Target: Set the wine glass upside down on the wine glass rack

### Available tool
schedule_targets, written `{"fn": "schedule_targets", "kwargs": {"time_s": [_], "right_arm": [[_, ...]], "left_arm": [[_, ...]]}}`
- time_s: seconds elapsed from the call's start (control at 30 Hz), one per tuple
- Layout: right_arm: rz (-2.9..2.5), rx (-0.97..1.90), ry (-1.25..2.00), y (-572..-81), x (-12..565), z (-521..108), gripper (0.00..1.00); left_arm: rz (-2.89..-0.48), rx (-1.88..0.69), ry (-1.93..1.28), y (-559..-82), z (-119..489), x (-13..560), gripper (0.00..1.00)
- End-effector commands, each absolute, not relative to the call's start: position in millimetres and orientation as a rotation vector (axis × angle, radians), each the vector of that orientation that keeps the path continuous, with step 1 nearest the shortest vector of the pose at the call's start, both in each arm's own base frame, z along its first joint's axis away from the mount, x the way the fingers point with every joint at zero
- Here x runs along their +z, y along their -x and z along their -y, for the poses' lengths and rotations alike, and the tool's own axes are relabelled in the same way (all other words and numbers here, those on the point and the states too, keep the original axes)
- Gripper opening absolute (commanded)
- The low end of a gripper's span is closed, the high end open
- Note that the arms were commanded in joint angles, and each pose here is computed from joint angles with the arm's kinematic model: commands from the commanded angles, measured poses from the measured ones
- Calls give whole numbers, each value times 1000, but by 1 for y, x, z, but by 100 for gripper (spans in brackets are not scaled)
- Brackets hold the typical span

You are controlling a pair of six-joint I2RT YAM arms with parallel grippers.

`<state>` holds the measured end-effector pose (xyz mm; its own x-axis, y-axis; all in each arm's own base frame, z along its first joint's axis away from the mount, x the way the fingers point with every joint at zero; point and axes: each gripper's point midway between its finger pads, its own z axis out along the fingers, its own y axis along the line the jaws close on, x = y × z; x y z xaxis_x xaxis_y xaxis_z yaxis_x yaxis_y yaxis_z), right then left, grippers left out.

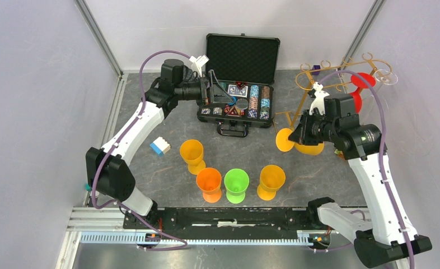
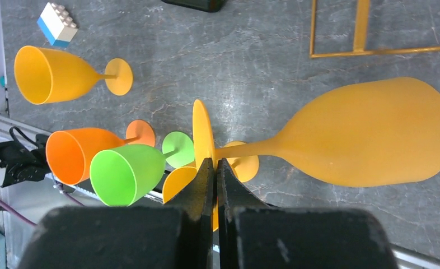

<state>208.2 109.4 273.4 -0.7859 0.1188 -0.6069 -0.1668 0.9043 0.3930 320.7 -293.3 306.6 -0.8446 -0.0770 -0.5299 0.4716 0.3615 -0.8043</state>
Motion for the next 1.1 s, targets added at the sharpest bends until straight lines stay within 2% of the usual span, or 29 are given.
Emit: {"fn": "schedule_targets", "kwargs": {"time_s": [0.0,0.17,0.57,1.07], "right_arm": [[-2399,520,-5,-207,283,-94,0],[-2378,566,-97,-216,289,-82,0],[-2103,952,-371,-241,336,-58,0],[-1718,960,-653,-256,409,-9,0]], "left_arm": [[-2079,-1522,-380,-325,295,320,100],[-2073,-1557,-375,-325,298,320,100],[-2068,-1589,-371,-325,300,321,100],[-2047,-1611,-374,-329,303,326,100]]}}
